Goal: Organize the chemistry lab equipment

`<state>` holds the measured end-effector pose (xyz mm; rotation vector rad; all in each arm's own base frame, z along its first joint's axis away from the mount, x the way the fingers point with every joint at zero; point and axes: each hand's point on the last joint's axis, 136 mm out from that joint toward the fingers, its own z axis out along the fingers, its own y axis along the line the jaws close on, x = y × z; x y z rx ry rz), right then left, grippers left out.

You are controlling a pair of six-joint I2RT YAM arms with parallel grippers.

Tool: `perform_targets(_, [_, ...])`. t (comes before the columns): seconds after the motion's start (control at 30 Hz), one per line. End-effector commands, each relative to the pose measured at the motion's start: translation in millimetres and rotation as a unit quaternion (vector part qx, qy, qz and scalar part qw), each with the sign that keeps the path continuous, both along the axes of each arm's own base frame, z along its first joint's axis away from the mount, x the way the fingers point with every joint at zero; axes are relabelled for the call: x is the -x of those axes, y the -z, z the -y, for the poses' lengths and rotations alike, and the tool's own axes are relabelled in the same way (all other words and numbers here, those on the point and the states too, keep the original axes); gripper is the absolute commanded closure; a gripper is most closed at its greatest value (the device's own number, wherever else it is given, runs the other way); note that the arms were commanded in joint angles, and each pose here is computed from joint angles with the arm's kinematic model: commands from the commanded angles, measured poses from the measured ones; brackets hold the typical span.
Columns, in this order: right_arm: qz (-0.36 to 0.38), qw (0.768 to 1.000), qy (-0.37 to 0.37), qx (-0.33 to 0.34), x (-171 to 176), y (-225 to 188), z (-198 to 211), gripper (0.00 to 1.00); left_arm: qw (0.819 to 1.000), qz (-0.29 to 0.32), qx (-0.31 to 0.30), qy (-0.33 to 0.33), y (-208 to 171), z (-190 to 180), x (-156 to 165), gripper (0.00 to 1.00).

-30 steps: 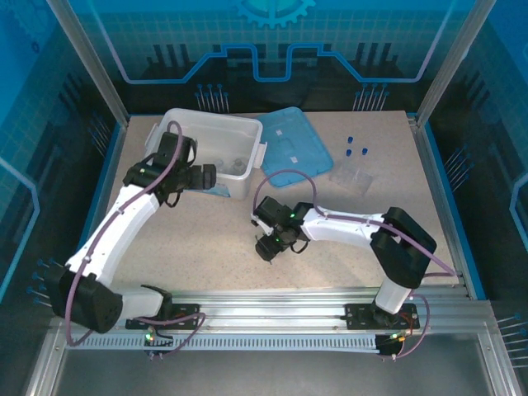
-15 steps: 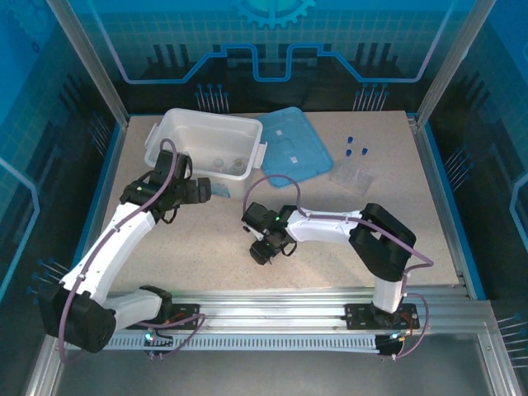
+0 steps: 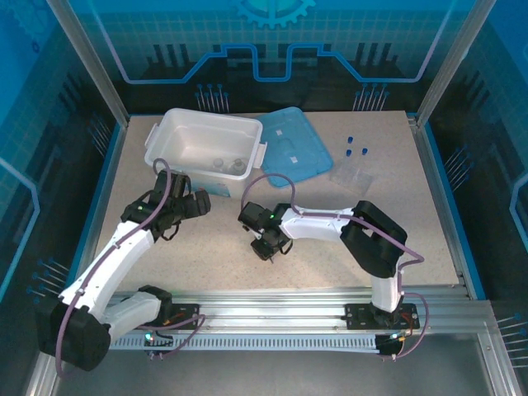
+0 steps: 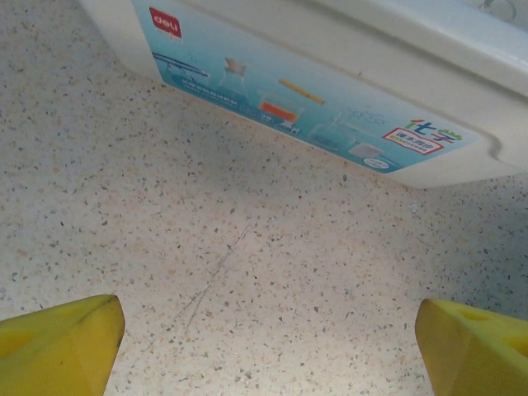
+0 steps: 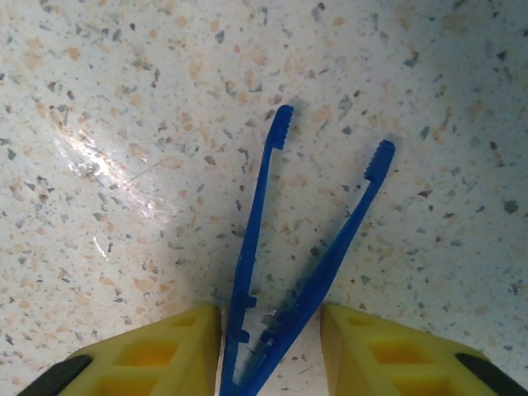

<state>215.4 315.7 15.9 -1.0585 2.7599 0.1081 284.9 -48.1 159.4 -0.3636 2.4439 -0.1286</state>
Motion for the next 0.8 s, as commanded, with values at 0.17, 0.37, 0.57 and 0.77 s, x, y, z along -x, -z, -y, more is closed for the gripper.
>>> perform_targets(0.17, [0.004,1.0,-0.002,0.015,0,-3,1,0.77,1.0,0.012,0.016,-0.005,4,2,2,0.08])
perform_targets(0.37, [0.03,0.999,-0.016,0.002,-8,-27,-3,0.8,1.0,0.007,0.018,-0.008,11,2,5,0.08])
perform_targets(0.57, [0.078,0.995,-0.053,-0.041,-26,-85,-22,0.79,1.0,-0.004,0.03,-0.002,22,6,6,0.08])
perform_targets(0.77, [0.121,0.985,-0.088,-0.084,-40,-145,-45,0.79,0.999,-0.021,0.039,-0.003,36,9,7,0.08])
